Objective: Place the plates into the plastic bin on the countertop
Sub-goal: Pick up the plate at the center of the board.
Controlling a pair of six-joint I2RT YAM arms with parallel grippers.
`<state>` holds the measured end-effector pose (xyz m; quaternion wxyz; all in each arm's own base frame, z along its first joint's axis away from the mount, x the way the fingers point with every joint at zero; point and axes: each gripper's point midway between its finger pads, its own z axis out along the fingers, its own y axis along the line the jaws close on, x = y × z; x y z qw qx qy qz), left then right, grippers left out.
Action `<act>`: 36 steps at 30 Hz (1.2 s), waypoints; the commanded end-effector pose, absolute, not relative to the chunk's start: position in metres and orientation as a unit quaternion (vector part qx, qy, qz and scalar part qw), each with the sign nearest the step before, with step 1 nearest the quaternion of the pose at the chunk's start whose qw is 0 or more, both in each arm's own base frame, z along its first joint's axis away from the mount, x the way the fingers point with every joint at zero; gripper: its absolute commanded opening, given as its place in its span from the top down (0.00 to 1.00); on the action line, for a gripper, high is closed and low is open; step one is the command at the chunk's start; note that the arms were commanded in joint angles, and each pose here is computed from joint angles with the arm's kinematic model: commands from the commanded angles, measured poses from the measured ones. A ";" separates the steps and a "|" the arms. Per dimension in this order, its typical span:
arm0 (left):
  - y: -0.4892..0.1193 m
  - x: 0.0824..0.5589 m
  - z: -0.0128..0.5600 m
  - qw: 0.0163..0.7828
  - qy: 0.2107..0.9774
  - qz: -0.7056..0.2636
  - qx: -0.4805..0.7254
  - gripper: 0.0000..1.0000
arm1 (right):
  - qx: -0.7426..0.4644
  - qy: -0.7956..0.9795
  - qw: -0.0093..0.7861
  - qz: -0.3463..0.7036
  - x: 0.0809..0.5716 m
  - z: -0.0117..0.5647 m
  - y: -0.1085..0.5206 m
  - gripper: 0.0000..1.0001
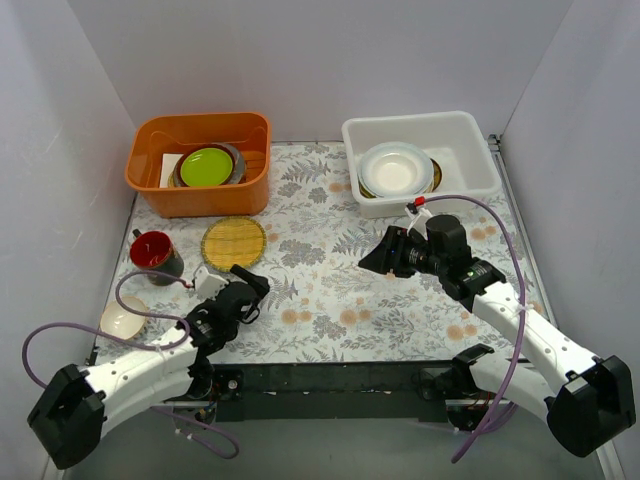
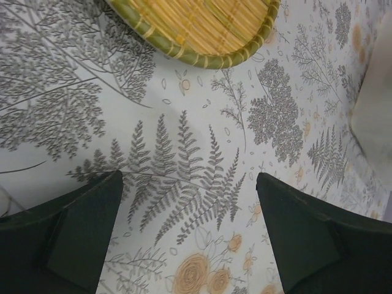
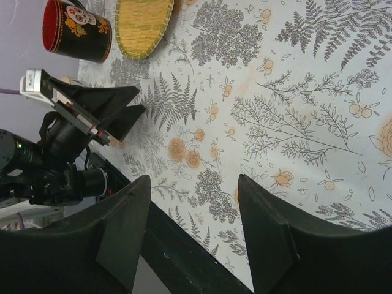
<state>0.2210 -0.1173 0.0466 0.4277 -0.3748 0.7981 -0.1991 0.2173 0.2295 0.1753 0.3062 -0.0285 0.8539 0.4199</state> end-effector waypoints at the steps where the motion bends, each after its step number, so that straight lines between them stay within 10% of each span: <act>1: -0.160 0.253 0.074 0.364 0.748 -0.311 -0.459 0.08 | -0.041 0.842 0.316 0.435 0.217 0.184 0.235 0.34; 36: -0.236 0.311 0.274 0.443 0.871 -0.205 -0.052 0.02 | -0.091 0.834 0.240 0.489 0.186 0.138 0.318 0.31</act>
